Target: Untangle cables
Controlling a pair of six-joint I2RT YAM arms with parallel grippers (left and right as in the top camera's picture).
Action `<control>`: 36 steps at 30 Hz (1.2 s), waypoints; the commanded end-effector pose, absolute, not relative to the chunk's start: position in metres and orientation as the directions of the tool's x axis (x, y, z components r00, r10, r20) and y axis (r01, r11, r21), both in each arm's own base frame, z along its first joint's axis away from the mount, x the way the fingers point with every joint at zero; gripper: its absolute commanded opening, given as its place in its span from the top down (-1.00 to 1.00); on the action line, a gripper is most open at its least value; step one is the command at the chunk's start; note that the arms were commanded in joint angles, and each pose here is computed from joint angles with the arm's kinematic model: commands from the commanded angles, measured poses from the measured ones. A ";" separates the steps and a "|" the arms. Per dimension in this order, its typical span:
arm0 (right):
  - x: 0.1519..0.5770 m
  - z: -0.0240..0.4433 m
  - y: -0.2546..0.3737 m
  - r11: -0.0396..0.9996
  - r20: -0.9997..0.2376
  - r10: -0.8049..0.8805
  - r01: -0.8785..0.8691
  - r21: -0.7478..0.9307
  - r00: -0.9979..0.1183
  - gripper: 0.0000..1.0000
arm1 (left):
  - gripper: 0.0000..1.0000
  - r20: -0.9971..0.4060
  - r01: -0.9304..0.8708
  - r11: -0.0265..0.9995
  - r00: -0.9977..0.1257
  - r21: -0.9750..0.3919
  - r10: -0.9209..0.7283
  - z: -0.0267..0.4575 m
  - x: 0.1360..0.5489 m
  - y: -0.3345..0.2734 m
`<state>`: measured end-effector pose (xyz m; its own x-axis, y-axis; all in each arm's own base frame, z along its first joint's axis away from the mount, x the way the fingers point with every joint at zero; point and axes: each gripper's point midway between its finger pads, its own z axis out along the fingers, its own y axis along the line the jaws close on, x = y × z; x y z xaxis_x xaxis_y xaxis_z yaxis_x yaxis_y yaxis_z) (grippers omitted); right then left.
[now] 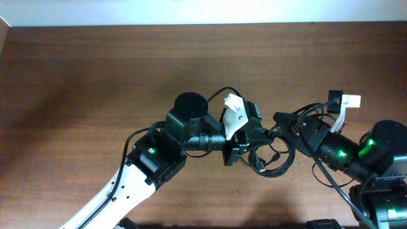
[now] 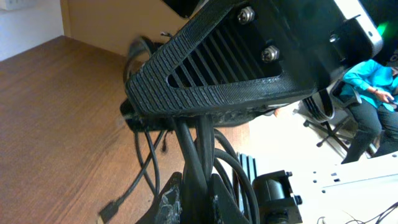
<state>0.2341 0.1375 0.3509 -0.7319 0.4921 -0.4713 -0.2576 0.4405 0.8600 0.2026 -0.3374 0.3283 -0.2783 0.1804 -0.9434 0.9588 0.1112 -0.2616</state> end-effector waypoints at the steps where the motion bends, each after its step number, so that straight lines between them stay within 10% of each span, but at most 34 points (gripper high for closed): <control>1: 0.233 0.354 0.138 0.448 -0.489 0.488 -0.274 0.851 -0.723 0.92 | 1.00 -0.956 0.970 0.059 -0.241 -0.234 0.171 0.338 0.194 -0.340; 6: 0.234 0.353 0.137 0.449 -0.489 0.490 -0.272 0.851 -0.722 0.92 | 0.66 -0.956 0.970 0.059 -0.241 -0.234 0.170 0.338 0.194 -0.340; 9: 0.234 0.353 0.137 0.452 -0.493 0.488 -0.275 0.849 -0.720 0.92 | -0.91 -0.956 0.970 0.059 -0.241 -0.234 0.170 0.338 0.194 -0.340; 10: 0.234 0.353 0.137 0.453 -0.495 0.487 -0.277 0.847 -0.719 0.92 | -0.99 -0.955 0.970 0.060 -0.244 -0.237 0.169 0.338 0.194 -0.339; 36: 0.256 0.333 0.123 0.574 -0.561 0.488 -0.239 0.783 -0.668 0.92 | -0.86 -0.869 0.867 0.350 -0.443 -0.354 0.221 0.306 0.223 -0.305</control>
<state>0.2536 0.1230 0.3332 -0.6769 0.4966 -0.5434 -0.2286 0.5598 0.7964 0.2177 -0.3064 0.3023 -0.4512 0.2318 -0.8618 0.8745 0.3075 -0.3751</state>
